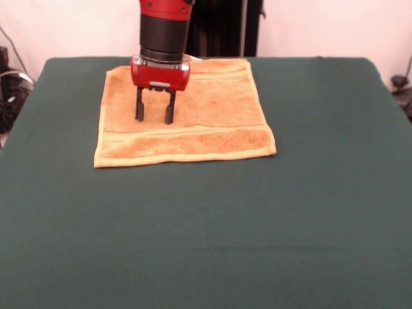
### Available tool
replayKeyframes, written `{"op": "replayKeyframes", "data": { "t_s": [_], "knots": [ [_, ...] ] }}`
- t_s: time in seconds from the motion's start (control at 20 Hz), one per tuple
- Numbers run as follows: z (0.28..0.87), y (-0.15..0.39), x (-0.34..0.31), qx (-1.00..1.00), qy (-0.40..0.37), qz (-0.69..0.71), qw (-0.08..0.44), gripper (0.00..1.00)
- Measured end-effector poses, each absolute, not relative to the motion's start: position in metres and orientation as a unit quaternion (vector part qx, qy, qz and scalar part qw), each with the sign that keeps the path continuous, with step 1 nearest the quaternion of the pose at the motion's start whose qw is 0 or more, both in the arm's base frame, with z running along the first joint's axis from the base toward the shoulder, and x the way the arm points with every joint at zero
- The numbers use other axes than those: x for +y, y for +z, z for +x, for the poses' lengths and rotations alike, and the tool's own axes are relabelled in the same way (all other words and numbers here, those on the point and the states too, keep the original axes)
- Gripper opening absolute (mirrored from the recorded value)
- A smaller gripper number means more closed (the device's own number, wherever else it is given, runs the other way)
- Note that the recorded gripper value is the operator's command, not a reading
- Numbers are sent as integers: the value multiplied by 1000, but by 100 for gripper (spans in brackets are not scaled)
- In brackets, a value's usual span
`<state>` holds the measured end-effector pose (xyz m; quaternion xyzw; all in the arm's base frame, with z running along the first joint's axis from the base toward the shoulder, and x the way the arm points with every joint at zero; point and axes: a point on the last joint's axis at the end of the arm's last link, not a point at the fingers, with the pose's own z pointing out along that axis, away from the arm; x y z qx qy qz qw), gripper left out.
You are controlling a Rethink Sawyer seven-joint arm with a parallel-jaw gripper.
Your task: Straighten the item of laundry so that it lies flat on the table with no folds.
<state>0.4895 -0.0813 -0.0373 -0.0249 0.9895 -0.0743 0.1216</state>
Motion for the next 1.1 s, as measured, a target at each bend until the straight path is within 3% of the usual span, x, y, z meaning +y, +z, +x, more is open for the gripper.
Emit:
{"op": "replayKeyframes", "data": {
  "t_s": [0.65,1.1],
  "knots": [
    [474,-33,-52,998,-53,21,32,100],
    [465,-36,-42,998,-42,30,35,100]
  ]
}}
